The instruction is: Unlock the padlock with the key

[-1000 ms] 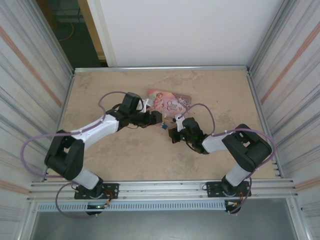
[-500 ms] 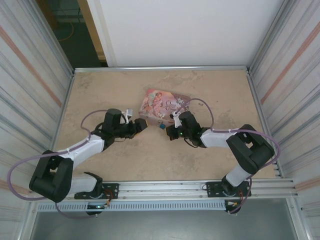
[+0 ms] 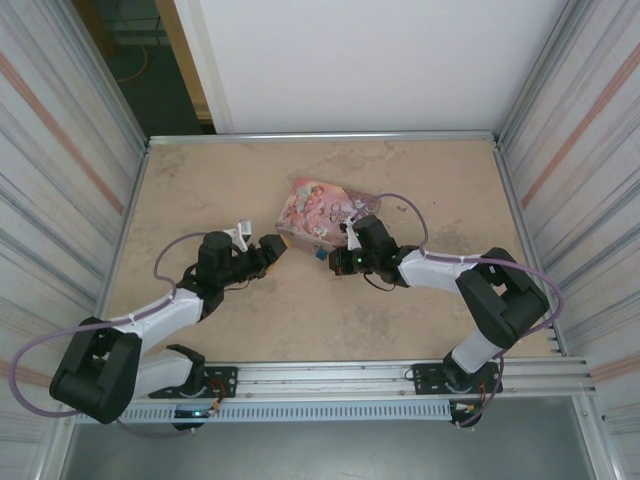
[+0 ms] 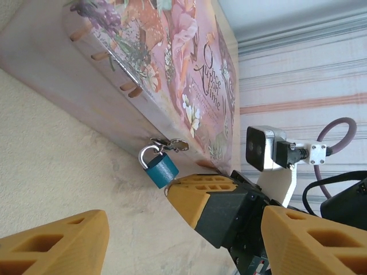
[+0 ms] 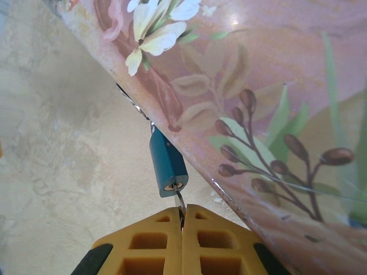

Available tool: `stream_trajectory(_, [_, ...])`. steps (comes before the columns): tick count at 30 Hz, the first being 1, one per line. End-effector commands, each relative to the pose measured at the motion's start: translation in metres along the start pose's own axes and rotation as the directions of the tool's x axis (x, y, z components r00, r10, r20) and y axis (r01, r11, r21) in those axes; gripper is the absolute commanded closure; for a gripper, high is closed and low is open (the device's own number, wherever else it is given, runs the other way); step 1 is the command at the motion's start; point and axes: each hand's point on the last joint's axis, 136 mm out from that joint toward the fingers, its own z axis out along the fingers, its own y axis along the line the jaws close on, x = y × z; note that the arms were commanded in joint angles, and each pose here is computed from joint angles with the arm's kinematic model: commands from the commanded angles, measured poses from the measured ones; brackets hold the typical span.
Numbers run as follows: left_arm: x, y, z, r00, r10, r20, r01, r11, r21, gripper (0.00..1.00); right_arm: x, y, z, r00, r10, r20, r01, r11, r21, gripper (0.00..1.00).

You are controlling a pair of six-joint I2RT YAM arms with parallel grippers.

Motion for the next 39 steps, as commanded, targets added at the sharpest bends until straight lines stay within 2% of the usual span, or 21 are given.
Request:
stream_trajectory(1, [-0.005,-0.003,-0.001,0.999,-0.021,0.027,0.020,0.999,0.028,0.29,-0.016,0.021,-0.004,0.996,0.088,0.023,-0.086,0.995,-0.059,1.00])
stream_trajectory(11, [-0.005,-0.003,0.004,0.994,-0.103,0.024,0.102,0.993,0.068,0.27,-0.016,0.038,-0.002,0.970,0.241,-0.004,-0.240,0.962,-0.127,1.00])
stream_trajectory(20, [0.004,0.002,0.020,0.984,-0.179,-0.017,0.179,0.979,0.099,0.33,-0.012,0.045,0.006,0.963,0.270,-0.018,-0.270,0.951,-0.148,1.00])
stream_trajectory(32, [0.017,0.004,0.041,0.983,-0.175,-0.060,0.180,0.979,0.095,0.36,-0.014,0.050,0.006,0.963,0.269,-0.018,-0.269,0.951,-0.152,1.00])
stream_trajectory(39, [0.024,0.005,0.051,0.980,-0.185,-0.076,0.192,0.977,0.096,0.43,-0.014,0.053,0.007,0.963,0.268,-0.019,-0.268,0.950,-0.158,1.00])
